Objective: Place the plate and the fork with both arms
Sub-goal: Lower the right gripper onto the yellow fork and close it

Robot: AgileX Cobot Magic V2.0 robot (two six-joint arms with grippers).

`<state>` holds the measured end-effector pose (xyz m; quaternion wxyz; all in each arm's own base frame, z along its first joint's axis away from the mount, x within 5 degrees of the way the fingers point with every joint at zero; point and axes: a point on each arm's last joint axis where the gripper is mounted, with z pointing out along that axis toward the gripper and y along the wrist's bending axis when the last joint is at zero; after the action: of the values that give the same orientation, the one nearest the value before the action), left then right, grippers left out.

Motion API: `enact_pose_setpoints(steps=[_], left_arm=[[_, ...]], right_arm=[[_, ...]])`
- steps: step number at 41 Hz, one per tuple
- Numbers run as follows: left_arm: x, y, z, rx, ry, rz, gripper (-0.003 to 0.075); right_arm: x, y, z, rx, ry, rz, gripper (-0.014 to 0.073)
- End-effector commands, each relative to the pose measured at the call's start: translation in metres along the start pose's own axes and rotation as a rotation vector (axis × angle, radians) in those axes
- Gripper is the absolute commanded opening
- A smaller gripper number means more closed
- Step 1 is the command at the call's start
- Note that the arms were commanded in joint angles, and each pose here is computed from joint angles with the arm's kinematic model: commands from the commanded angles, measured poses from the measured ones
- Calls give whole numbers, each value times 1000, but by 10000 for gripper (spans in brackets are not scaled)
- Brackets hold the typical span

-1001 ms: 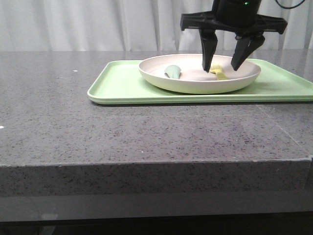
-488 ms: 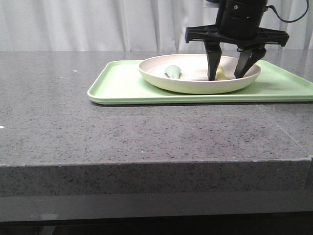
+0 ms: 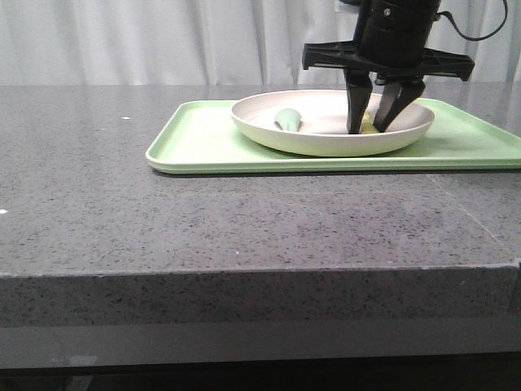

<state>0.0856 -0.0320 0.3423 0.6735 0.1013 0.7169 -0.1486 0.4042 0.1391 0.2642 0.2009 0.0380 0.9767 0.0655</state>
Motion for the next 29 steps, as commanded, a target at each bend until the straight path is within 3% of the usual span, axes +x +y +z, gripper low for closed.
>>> enact_pose_setpoints(steps=[1, 29], left_arm=[[-17, -3, -2, 26, -108, -15, -18], [-17, -3, -2, 26, -108, -15, -18]], right_arm=[[-7, 0, -26, -12, -62, -9, 155], [-15, 2, -41, -20, -84, -5, 154]])
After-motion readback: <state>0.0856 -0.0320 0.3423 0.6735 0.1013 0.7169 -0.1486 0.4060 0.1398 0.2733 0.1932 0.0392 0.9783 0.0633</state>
